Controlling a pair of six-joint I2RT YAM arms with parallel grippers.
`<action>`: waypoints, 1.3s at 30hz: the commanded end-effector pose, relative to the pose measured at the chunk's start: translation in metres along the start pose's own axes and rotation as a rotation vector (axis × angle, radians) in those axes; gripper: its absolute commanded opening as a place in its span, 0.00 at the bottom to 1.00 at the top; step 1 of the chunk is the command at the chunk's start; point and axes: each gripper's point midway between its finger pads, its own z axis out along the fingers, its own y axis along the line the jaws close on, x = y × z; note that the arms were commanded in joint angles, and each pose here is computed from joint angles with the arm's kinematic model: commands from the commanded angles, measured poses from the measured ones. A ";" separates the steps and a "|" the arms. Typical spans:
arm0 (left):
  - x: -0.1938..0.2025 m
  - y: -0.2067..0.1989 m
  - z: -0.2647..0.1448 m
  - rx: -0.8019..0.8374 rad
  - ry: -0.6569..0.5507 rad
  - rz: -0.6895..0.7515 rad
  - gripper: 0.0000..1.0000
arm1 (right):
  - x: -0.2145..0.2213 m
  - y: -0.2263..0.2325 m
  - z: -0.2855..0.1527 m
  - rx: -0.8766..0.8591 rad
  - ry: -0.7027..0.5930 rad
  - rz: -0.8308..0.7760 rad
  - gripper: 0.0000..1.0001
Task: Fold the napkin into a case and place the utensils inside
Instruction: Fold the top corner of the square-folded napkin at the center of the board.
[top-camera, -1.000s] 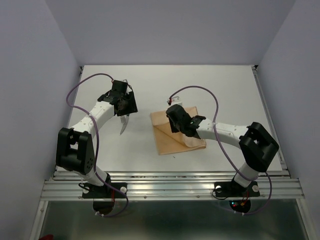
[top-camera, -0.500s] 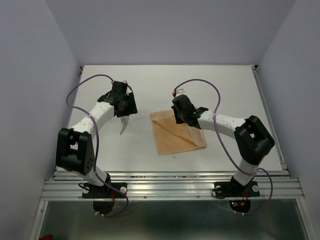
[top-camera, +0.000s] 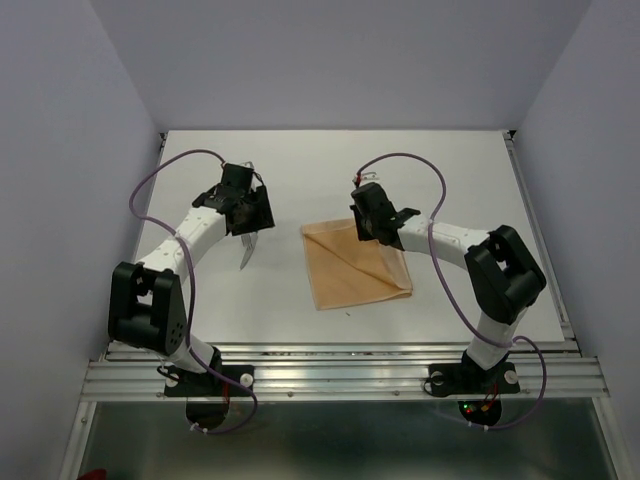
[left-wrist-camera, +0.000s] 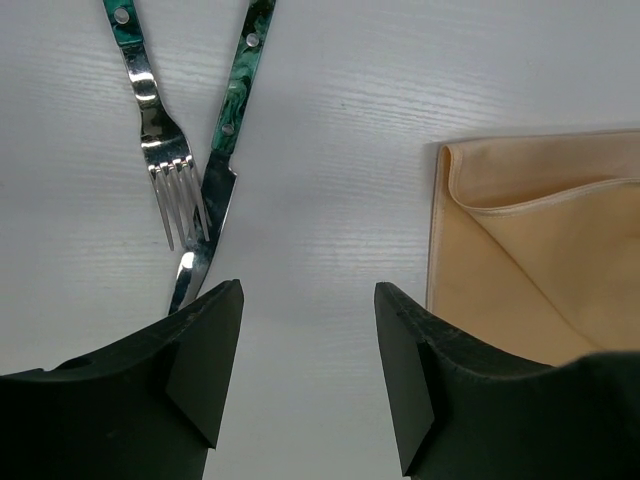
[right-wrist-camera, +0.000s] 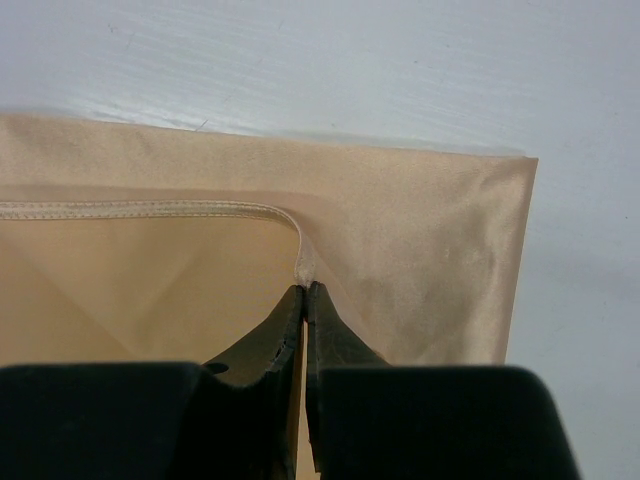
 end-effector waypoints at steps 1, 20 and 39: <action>-0.004 -0.002 -0.013 0.027 -0.038 0.018 0.67 | -0.026 -0.005 0.003 0.022 -0.076 0.047 0.01; 0.002 0.000 -0.020 0.045 -0.051 0.046 0.68 | -0.026 -0.034 0.014 0.137 -0.083 0.123 0.01; 0.005 -0.008 -0.019 0.093 -0.039 0.055 0.68 | -0.023 -0.040 0.027 0.177 -0.069 0.122 0.06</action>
